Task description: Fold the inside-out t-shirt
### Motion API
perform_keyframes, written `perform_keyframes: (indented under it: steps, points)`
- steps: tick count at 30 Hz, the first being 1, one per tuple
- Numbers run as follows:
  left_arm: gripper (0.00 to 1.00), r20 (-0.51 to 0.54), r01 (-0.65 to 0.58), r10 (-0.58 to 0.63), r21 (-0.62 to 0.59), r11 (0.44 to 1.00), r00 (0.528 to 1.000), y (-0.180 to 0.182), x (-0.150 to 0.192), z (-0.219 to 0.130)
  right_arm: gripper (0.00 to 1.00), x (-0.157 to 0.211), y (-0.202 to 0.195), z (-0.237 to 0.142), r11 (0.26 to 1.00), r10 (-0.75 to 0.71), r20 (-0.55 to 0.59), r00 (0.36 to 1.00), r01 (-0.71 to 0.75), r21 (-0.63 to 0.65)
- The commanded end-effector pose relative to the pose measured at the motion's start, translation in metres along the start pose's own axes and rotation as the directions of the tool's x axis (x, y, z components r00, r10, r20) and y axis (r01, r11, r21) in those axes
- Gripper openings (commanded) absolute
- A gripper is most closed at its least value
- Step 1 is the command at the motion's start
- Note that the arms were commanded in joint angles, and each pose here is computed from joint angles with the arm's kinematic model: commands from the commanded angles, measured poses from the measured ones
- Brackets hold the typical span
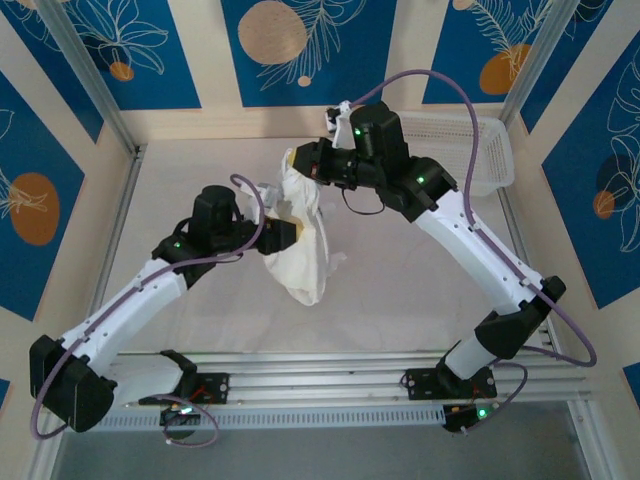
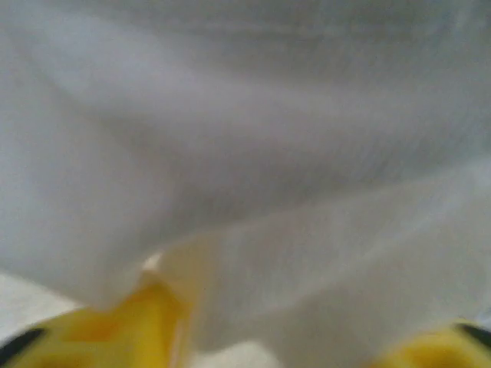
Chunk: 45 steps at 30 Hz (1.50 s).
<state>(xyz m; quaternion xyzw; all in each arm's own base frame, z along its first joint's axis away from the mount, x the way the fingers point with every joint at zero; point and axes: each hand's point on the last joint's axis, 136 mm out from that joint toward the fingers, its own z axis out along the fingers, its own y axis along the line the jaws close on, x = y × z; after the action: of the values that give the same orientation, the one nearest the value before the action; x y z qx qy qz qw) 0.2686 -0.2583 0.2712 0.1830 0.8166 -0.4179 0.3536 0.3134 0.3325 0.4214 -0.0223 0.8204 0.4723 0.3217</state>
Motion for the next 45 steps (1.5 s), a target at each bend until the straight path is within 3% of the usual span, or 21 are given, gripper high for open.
perform_keyframes:
  steps: [1,5,11,13,19,23,26,30,35,38,41,42,45]
  points:
    - [0.00,0.062,-0.020,0.026,-0.102,0.995,0.998,0.007,-0.016,-0.013,0.00,-0.021,-0.021,-0.015,0.990,0.036,0.093,0.995,-0.048,0.132]
    - [0.00,0.095,0.073,-0.046,-0.307,0.949,0.994,0.050,-0.009,-0.033,0.09,-0.024,-0.068,-0.021,0.961,0.099,0.104,0.990,-0.122,0.247]
    - [0.00,0.066,0.226,-0.218,-0.383,0.895,0.974,0.093,0.026,-0.025,0.40,0.034,-0.083,0.017,0.999,-0.017,-0.232,0.973,0.025,0.031]
    - [0.00,0.068,0.261,-0.256,-0.417,0.871,0.964,0.105,0.037,-0.023,0.50,0.042,-0.097,0.017,0.998,-0.031,-0.272,0.962,0.042,0.035]
    - [0.00,0.063,0.305,-0.308,-0.422,0.854,0.949,0.116,0.048,-0.020,0.65,0.084,-0.172,0.009,0.958,-0.155,-0.201,0.967,0.197,0.210]
    - [0.00,0.066,0.304,-0.306,-0.424,0.853,0.950,0.116,0.046,-0.021,0.72,0.124,-0.203,0.010,0.967,-0.126,-0.153,0.980,0.155,0.201]
    - [0.00,0.066,0.307,-0.309,-0.423,0.852,0.949,0.116,0.045,-0.021,0.76,0.155,-0.202,0.028,0.970,-0.173,-0.164,0.971,0.197,0.143]
    - [0.00,0.067,0.313,-0.314,-0.415,0.854,0.947,0.115,0.043,-0.019,0.76,0.171,-0.204,0.065,0.928,-0.296,-0.210,0.932,0.333,0.168]
    - [0.00,0.077,0.324,-0.322,-0.411,0.852,0.944,0.112,0.041,-0.023,0.58,0.165,-0.226,0.112,0.845,-0.424,-0.233,0.875,0.475,0.247]
    - [0.00,0.088,0.323,-0.316,-0.415,0.851,0.945,0.111,0.038,-0.028,0.58,0.166,-0.245,0.131,0.805,-0.437,-0.280,0.855,0.510,0.302]
    - [0.00,0.095,0.321,-0.311,-0.424,0.847,0.946,0.111,0.038,-0.032,0.65,0.163,-0.264,0.143,0.771,-0.429,-0.309,0.849,0.522,0.365]
    - [0.00,0.100,0.323,-0.311,-0.436,0.840,0.945,0.113,0.038,-0.035,0.61,0.163,-0.266,0.146,0.770,-0.427,-0.312,0.849,0.522,0.366]
    - [0.00,0.155,0.379,-0.356,-0.563,0.734,0.921,0.137,0.046,-0.055,0.19,0.158,-0.259,0.143,0.782,-0.417,-0.313,0.853,0.512,0.354]
